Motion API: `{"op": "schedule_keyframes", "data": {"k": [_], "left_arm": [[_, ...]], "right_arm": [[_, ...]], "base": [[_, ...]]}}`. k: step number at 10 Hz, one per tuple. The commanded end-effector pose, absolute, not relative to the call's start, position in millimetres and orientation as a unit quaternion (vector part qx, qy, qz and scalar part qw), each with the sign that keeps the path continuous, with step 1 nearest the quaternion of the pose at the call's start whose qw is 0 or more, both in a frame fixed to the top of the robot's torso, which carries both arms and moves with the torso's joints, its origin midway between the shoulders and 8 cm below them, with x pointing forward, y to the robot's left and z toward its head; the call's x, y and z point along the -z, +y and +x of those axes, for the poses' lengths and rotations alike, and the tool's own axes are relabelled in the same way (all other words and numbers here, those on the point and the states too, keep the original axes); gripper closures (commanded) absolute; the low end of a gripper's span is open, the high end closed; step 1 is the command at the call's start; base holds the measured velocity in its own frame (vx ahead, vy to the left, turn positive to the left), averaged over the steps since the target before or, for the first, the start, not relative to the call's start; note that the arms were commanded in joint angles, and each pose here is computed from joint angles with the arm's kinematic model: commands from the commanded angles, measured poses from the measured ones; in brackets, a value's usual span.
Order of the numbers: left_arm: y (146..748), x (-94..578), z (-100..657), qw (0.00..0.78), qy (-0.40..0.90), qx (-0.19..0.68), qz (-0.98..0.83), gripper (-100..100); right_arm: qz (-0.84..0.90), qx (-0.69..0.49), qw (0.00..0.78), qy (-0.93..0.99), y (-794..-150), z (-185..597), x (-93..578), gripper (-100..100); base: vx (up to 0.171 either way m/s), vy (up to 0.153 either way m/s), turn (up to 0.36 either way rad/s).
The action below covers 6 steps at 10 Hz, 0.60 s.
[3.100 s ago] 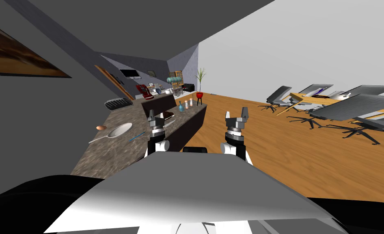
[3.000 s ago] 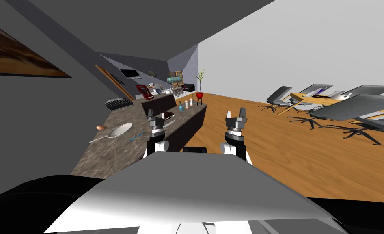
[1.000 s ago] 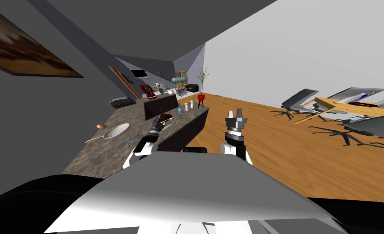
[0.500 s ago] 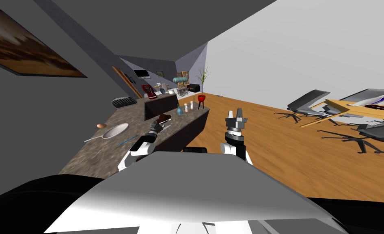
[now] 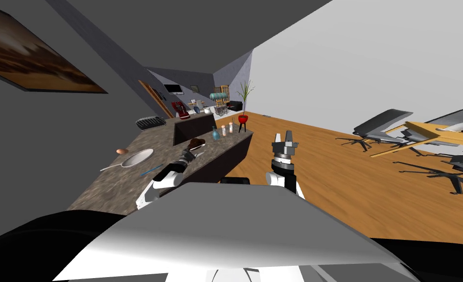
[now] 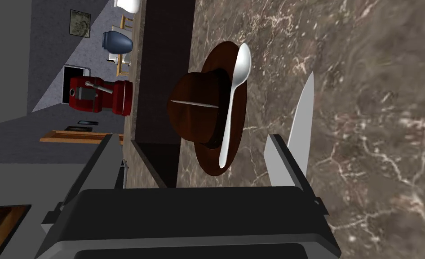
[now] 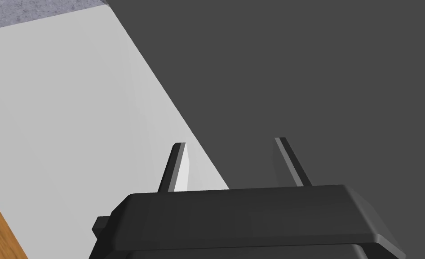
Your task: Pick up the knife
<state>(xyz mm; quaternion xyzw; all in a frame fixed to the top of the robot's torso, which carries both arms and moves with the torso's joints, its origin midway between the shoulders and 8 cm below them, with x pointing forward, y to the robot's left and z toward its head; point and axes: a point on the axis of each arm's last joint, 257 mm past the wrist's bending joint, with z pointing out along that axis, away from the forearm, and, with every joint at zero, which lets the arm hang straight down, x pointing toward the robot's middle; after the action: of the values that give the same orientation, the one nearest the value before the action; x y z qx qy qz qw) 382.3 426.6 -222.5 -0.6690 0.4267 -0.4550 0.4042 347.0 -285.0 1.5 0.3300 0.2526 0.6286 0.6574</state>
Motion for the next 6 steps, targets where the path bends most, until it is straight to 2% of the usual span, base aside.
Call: {"op": "schedule_keyframes", "data": {"k": [1, 6], "left_arm": [[438, 237, 376, 0.387, 0.429, 0.436, -0.69, -100], [466, 265, 359, 0.349, 0.432, 0.389, -0.735, -100]], "right_arm": [[0.33, -0.629, 0.657, 0.253, -285, 347, -2, 0], [0.33, -0.629, 0.657, 0.253, -285, 347, -2, 0]], "base": [[0.052, -0.045, 0.049], [0.061, -0.05, 0.048]]}}
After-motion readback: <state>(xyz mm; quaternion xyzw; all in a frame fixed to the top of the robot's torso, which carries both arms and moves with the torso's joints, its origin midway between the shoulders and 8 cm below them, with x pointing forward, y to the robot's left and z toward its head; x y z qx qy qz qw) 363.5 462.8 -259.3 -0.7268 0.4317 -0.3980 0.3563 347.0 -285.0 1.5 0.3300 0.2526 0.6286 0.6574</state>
